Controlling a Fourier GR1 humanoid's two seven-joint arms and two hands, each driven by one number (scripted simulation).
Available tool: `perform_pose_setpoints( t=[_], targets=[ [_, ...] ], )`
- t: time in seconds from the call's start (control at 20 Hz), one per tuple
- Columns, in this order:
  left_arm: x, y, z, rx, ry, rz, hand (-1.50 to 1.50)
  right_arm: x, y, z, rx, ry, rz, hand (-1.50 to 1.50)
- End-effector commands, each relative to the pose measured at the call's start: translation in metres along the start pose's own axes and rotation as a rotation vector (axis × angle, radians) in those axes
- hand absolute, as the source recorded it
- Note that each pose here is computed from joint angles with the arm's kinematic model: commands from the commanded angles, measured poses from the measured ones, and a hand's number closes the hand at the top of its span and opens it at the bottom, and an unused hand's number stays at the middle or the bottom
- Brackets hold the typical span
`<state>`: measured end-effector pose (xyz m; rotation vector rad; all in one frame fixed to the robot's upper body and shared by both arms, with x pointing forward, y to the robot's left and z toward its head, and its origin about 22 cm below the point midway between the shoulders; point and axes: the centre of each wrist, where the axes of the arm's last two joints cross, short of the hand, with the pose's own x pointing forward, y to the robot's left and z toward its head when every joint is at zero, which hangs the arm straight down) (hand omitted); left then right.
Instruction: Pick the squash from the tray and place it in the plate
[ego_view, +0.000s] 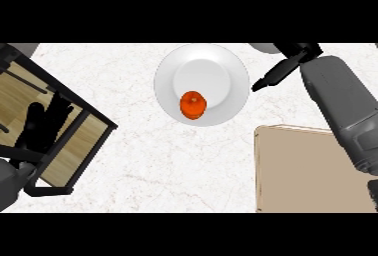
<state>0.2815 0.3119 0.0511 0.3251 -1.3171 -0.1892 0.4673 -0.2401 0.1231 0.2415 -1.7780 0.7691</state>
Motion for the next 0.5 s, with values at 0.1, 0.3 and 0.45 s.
perform_pose_setpoints(
  t=[0.1,0.3,0.45],
  targets=[
    [0.05,-0.039,-0.014,-0.116,-0.284,0.055,0.0,0.007,-0.033,0.02,-0.009,0.011,0.02,-1.5],
    [0.052,-0.046,-0.015,-0.124,-0.288,0.063,0.0,0.008,-0.043,0.027,-0.023,-0.006,0.0,-1.5],
    [0.041,-0.041,-0.011,-0.126,-0.283,0.049,0.0,-0.007,-0.045,0.045,-0.032,0.037,-0.002,-1.5]
  ],
)
